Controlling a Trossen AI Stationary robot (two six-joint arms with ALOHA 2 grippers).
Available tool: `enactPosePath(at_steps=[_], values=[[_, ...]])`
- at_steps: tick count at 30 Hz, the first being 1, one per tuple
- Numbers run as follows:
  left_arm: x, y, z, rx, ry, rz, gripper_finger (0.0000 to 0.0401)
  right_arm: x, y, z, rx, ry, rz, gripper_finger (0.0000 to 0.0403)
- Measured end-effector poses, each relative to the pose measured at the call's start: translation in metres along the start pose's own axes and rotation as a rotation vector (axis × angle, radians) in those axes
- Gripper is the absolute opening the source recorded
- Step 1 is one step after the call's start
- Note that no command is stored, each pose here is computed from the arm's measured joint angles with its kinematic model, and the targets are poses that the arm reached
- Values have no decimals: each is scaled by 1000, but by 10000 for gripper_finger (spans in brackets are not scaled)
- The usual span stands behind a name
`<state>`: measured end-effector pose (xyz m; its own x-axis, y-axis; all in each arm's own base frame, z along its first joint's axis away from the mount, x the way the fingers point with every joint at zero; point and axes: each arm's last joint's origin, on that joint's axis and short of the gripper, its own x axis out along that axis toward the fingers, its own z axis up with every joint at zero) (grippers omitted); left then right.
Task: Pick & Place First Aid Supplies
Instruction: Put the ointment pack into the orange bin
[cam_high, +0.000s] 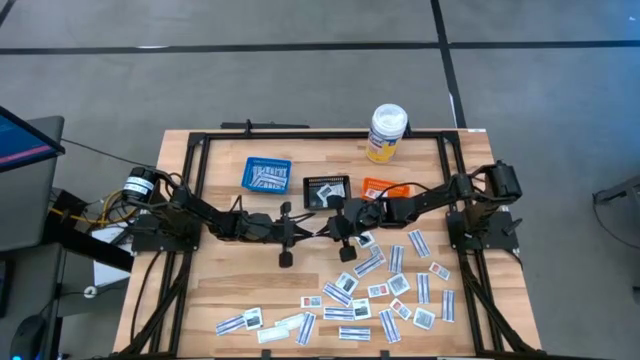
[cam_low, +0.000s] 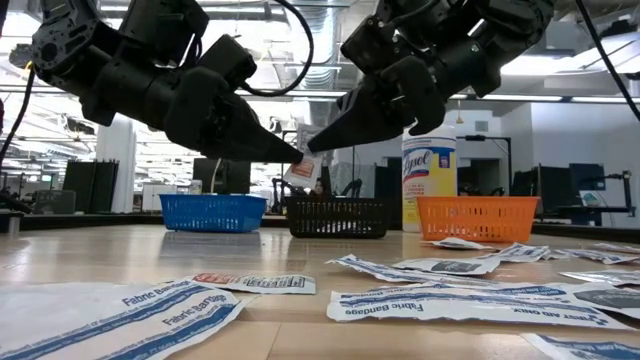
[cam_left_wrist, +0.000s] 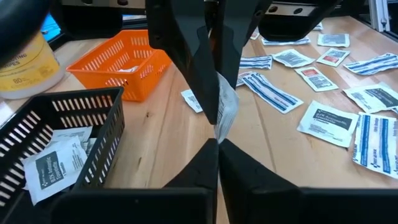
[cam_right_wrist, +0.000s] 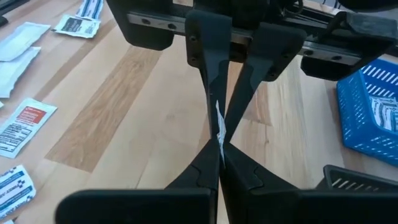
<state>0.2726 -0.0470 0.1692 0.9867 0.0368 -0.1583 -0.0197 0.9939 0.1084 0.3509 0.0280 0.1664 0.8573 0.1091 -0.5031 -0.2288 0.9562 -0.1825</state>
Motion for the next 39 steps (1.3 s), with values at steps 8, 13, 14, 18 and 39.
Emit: enactPosePath(at_steps=[8, 13, 14, 18, 39], values=[[0, 1, 0, 1, 4, 17, 6, 0, -1, -6, 1, 79, -71, 1], [0, 1, 0, 1, 3, 17, 8, 0, -1, -7, 11, 90, -71, 1], [0, 1, 0, 1, 3, 16, 8, 0, -1, -7, 17, 92, -71, 1], [0, 1, -1, 0, 10, 9, 6, -1, 0, -13, 26, 139, -72, 1], [1, 4, -6, -54, 54, 12, 99, 0, 17, -3, -216, 75, -29, 1]])
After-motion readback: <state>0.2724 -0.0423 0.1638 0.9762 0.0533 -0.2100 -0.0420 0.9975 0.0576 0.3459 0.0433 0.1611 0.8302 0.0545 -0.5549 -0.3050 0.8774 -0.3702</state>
